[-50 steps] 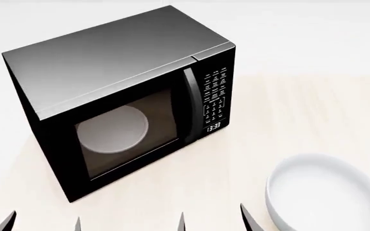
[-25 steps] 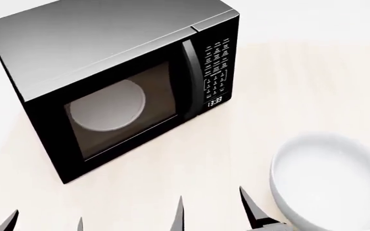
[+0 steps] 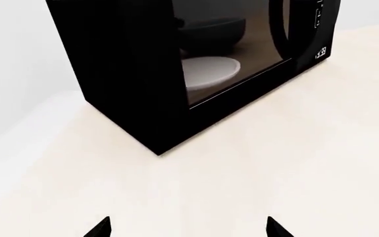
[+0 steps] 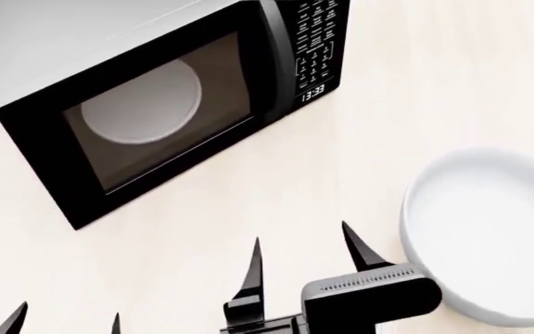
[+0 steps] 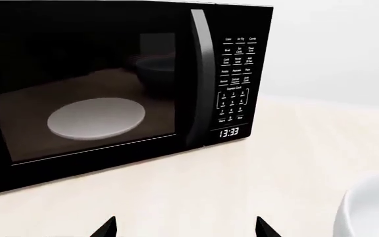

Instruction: Open the microwave.

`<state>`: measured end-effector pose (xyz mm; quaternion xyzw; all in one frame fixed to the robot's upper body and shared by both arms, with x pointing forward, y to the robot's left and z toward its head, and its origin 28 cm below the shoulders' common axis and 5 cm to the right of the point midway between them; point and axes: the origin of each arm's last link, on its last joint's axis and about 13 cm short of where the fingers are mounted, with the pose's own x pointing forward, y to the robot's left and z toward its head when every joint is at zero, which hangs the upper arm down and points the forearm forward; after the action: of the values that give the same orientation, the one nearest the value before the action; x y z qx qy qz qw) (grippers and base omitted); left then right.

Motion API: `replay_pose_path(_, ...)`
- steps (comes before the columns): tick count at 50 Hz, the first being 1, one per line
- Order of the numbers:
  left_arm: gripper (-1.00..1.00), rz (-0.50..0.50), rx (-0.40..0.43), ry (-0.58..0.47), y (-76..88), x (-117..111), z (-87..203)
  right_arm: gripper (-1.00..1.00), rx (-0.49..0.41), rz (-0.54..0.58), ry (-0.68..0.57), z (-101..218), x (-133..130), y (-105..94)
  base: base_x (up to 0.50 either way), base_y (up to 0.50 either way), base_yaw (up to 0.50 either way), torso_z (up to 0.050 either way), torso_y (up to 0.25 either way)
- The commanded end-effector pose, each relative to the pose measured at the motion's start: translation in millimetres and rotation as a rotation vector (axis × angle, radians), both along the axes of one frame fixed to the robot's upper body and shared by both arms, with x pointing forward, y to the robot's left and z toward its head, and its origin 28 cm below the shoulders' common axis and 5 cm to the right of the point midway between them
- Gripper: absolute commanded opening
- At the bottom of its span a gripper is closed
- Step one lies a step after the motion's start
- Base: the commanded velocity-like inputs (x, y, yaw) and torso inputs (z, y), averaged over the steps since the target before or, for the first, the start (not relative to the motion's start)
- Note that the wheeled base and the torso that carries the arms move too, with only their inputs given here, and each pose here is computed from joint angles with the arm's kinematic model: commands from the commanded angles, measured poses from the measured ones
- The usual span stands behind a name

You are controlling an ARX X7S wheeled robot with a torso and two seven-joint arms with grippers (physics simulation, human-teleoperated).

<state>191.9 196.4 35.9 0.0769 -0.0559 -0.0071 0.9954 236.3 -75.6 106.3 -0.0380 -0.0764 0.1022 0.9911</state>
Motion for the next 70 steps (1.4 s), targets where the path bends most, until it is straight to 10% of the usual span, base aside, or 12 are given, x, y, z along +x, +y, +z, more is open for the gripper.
replay_pose_path(1,1.00,0.002,-0.006,0.006,0.2,0,0,1.00,-0.027,0.009,-0.022,19,14,1.4,0.00,0.00,0.00,0.003,-0.021)
replay_pose_path(70,1.00,-0.010,0.008,-0.001,-0.1,-2,2,1.00,-0.210,-0.034,-0.022,87,102,-1.5,0.00,0.00,0.00,0.000,0.000)
